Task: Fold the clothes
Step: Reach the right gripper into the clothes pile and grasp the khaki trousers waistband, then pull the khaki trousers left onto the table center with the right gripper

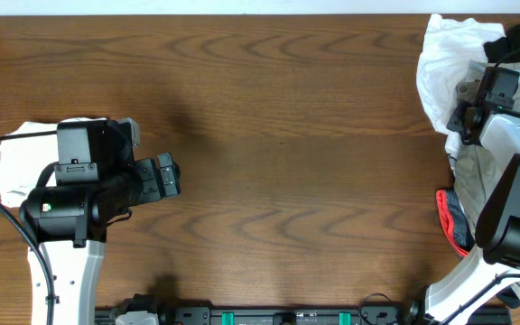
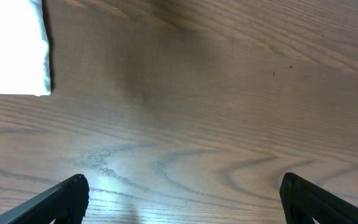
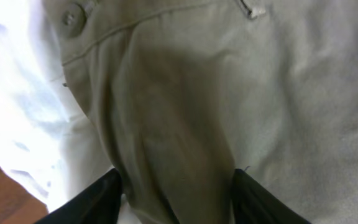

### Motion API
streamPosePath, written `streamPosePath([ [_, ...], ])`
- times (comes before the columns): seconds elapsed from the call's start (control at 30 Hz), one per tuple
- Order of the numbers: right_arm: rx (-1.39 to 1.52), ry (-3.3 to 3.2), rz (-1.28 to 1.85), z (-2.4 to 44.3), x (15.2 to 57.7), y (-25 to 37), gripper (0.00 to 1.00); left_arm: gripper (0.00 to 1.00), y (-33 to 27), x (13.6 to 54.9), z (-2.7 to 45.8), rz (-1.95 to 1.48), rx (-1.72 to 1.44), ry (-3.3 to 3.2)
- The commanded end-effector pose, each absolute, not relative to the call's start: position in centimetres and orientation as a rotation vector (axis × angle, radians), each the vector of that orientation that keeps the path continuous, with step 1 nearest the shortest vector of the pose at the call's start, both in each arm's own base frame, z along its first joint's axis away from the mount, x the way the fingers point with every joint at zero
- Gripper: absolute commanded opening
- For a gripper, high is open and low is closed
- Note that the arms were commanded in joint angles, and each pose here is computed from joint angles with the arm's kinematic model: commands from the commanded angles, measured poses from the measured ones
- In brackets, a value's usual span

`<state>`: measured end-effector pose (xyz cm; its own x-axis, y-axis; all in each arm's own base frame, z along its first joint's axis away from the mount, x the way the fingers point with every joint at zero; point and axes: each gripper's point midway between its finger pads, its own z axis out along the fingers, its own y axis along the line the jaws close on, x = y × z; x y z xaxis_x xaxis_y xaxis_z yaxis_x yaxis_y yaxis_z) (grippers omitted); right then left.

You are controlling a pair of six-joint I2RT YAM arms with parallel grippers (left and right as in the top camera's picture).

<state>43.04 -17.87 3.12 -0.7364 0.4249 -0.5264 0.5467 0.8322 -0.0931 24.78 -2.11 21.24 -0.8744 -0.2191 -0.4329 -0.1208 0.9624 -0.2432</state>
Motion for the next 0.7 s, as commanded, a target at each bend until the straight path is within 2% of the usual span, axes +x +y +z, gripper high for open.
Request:
streamPosePath([
  [0.0, 0.747, 2.517, -0.356, 2.5, 42.8, -18.6, 0.50, 0.98, -2.1, 25.1, 22.0, -0.290, -0.214, 2.620],
  [0.07, 0.749, 2.514, -0.356, 2.5, 42.8, -18.7, 0.42, 0.98, -2.1, 25.1, 22.0, -0.290, -0.214, 2.620],
  [0.13, 0.749, 2.513, -0.356, 2.5, 42.8, -18.7, 0.29, 0.98, -2.1, 25.1, 22.0, -0.290, -0.214, 2.620],
  [0.2, 0.747, 2.513, -0.352, 2.6, 42.9, -18.7, 0.08, 0.98, -2.1, 25.1, 22.0, -0.290, -0.214, 2.620],
  [0.23, 0.743, 2.511, -0.339, 2.7, 43.0, -18.5, 0.01, 0.98, -2.1, 25.1, 22.0, -0.290, -0.214, 2.620],
  [0.4, 0.708, 2.459, -0.309, 5.8, 43.6, -17.6, 0.01, 0.98, -2.1, 25.0, 22.0, -0.291, -0.215, 2.624],
  [0.53, 0.625, 2.327, -0.271, 12.5, 44.9, -16.3, 0.01, 0.98, -2.1, 24.9, 21.9, -0.291, -0.216, 2.627],
  [0.57, 0.545, 2.278, -0.216, 15.5, 45.6, -14.8, 0.01, 0.98, -2.1, 24.9, 21.9, -0.291, -0.216, 2.627],
  [0.67, 0.387, 2.194, -0.083, 20.8, 46.4, -10.8, 0.01, 0.98, -2.1, 24.9, 21.9, -0.291, -0.216, 2.628],
])
